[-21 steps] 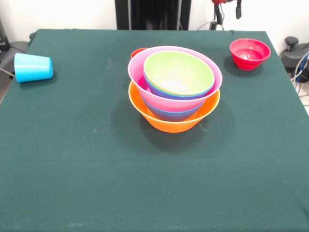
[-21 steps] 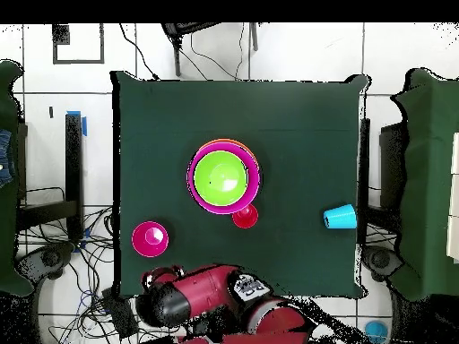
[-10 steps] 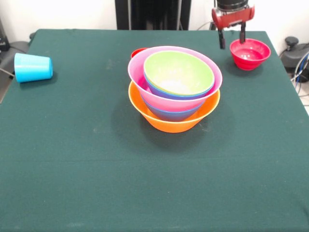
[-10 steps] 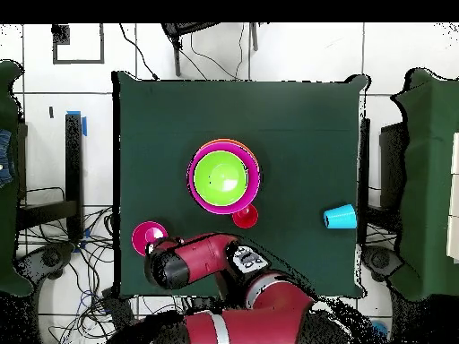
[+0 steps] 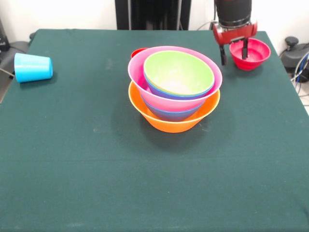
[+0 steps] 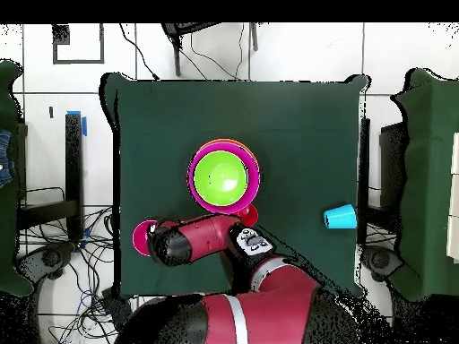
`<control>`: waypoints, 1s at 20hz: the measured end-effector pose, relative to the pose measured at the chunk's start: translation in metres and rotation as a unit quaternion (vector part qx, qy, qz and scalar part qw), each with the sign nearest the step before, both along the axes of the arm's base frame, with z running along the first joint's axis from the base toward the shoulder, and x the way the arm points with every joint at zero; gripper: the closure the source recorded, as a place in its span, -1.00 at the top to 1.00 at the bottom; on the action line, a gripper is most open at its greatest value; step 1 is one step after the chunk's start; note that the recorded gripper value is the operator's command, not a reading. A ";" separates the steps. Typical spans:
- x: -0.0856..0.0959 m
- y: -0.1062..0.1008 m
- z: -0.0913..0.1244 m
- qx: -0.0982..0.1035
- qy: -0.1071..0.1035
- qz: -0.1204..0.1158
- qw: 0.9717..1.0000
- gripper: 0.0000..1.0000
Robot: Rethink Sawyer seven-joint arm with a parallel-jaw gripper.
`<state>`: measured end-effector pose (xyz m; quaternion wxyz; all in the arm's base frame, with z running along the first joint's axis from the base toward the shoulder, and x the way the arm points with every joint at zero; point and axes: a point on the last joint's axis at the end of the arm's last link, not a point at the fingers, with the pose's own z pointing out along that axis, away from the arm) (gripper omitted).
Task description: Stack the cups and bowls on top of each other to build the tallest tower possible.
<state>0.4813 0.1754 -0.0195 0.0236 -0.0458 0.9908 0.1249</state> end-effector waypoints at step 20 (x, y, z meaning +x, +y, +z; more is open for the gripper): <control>0.010 0.005 -0.034 0.019 0.012 -0.017 1.000 -1.00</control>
